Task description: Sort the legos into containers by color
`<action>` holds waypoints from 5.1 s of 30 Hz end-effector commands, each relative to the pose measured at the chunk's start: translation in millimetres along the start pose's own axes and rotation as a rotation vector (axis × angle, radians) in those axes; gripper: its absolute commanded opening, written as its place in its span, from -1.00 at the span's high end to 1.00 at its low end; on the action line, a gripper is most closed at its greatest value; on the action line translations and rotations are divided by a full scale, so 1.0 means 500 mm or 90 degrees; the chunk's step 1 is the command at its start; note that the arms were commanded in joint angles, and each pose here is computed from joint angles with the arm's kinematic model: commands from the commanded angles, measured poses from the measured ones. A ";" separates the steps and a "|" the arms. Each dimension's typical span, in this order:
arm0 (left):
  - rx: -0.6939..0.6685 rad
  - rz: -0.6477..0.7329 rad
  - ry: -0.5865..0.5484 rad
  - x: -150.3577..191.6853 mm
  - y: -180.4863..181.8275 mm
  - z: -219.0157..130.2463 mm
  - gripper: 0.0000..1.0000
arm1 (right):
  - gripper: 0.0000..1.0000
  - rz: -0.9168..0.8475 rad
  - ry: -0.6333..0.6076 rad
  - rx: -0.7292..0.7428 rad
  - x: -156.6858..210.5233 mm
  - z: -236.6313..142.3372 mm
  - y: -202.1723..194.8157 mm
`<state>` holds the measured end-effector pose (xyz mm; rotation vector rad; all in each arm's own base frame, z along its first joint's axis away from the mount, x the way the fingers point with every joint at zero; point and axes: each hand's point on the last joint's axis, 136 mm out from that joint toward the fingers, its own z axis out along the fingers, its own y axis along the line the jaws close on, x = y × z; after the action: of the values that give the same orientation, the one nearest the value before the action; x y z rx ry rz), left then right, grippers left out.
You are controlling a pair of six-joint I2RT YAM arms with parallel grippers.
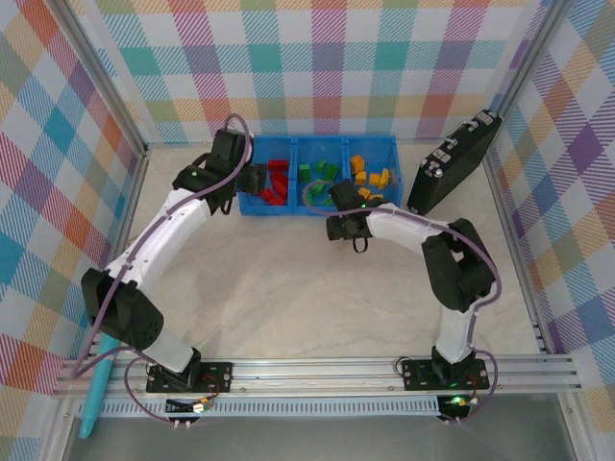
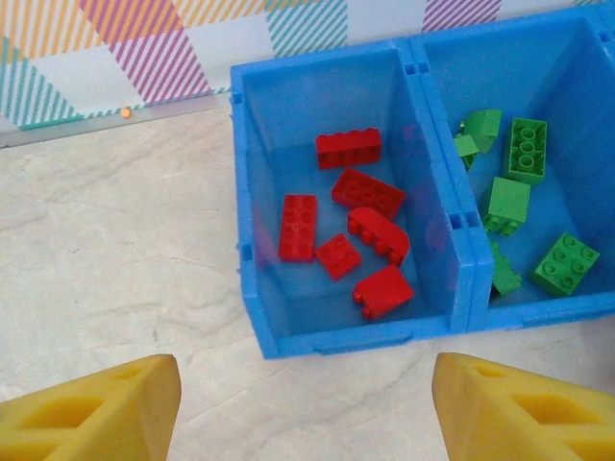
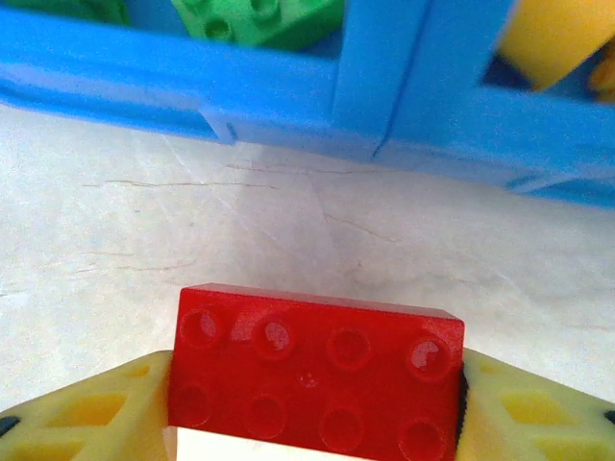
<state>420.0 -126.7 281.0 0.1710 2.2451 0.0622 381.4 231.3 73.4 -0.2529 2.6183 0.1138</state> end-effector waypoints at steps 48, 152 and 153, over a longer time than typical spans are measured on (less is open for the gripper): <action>-0.033 -0.034 -0.184 0.079 0.176 -0.302 -0.70 | -0.01 -0.508 -0.371 -0.088 -0.453 0.079 0.359; -0.097 -0.154 -0.188 0.370 0.208 0.210 -1.00 | -0.98 -0.096 -0.524 0.183 0.030 -0.366 -0.266; -0.097 -0.153 -0.189 0.369 0.208 0.210 -1.00 | -0.97 -0.092 -0.535 0.184 0.026 -0.356 -0.277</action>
<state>388.5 2.7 67.9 -0.1775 2.0007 0.0869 290.3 69.4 182.9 -0.2075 1.9637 -0.1728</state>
